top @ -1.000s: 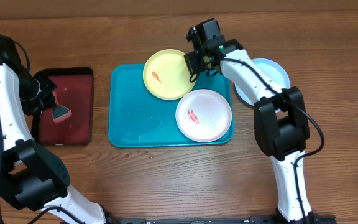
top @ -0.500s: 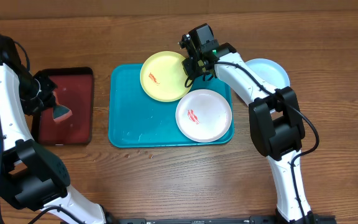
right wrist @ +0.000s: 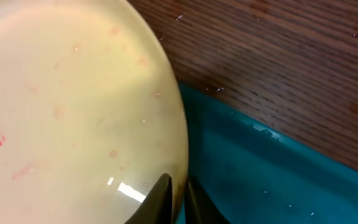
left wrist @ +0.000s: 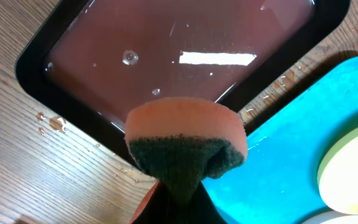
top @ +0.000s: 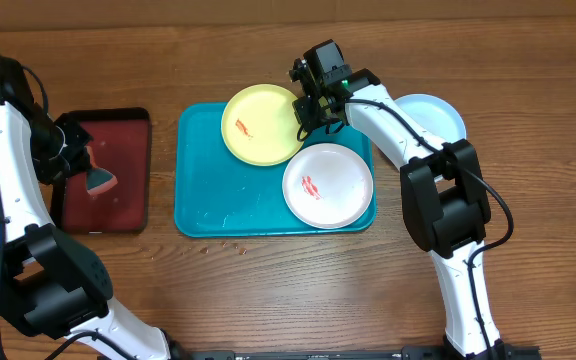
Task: Clean dirty plates on tray and stack at the side
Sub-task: 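Move the right gripper to the yellow plate rim and grip it, then drag the yellow plate toward the tray center with the right gripper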
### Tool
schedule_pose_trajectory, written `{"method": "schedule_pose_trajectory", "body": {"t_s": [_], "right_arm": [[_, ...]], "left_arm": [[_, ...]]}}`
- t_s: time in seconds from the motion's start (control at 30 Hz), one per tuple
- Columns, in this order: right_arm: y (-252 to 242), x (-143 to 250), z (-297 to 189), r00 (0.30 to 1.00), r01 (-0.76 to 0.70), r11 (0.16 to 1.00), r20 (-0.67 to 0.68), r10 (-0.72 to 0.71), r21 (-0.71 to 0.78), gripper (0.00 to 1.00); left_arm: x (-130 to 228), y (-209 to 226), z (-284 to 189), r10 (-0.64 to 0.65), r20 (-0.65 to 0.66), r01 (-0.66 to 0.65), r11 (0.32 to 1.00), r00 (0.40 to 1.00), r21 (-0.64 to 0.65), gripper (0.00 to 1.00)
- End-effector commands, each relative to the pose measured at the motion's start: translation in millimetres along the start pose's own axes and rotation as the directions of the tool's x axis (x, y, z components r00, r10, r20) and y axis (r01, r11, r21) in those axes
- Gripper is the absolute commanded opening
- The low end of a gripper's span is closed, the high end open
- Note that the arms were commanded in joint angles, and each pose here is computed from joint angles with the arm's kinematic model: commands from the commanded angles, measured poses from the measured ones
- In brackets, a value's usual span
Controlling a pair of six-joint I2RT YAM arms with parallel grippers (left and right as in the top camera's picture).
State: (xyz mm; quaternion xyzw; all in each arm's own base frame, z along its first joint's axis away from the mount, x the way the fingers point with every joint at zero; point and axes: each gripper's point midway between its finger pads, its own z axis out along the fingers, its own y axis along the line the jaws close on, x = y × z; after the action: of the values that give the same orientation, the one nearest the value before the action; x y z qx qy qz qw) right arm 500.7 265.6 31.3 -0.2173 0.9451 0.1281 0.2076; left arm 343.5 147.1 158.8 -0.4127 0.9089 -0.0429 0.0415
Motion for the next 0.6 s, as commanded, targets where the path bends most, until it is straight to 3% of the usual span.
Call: {"method": "schedule_pose_trajectory", "body": {"t_s": [0.0, 0.13, 0.3, 0.47, 0.57], "right_arm": [[14, 6, 8, 0.999, -0.049, 0.998, -0.022, 0.049, -0.042, 0.04], [37, 17, 10, 0.994, -0.088, 0.994, -0.07, 0.083, -0.066, 0.04], [60, 28, 13, 0.995, -0.033, 0.999, -0.098, 0.03, -0.03, 0.05], [64, 14, 15, 0.998, 0.045, 0.999, -0.033, -0.045, 0.007, 0.23], [66, 5, 16, 0.995, 0.101, 0.995, 0.005, -0.101, 0.002, 0.27]], "left_arm": [[4, -5, -5, 0.033, 0.005, -0.033, 0.999, 0.999, 0.022, 0.04], [4, -5, -5, 0.033, 0.006, -0.033, 0.999, 0.999, 0.022, 0.04], [3, -6, -5, 0.033, 0.008, -0.033, 0.999, 0.999, 0.023, 0.04], [3, -6, -5, 0.033, 0.008, -0.033, 0.999, 0.999, 0.023, 0.04], [3, -6, -5, 0.033, 0.009, -0.033, 0.999, 0.999, 0.023, 0.04]]}}
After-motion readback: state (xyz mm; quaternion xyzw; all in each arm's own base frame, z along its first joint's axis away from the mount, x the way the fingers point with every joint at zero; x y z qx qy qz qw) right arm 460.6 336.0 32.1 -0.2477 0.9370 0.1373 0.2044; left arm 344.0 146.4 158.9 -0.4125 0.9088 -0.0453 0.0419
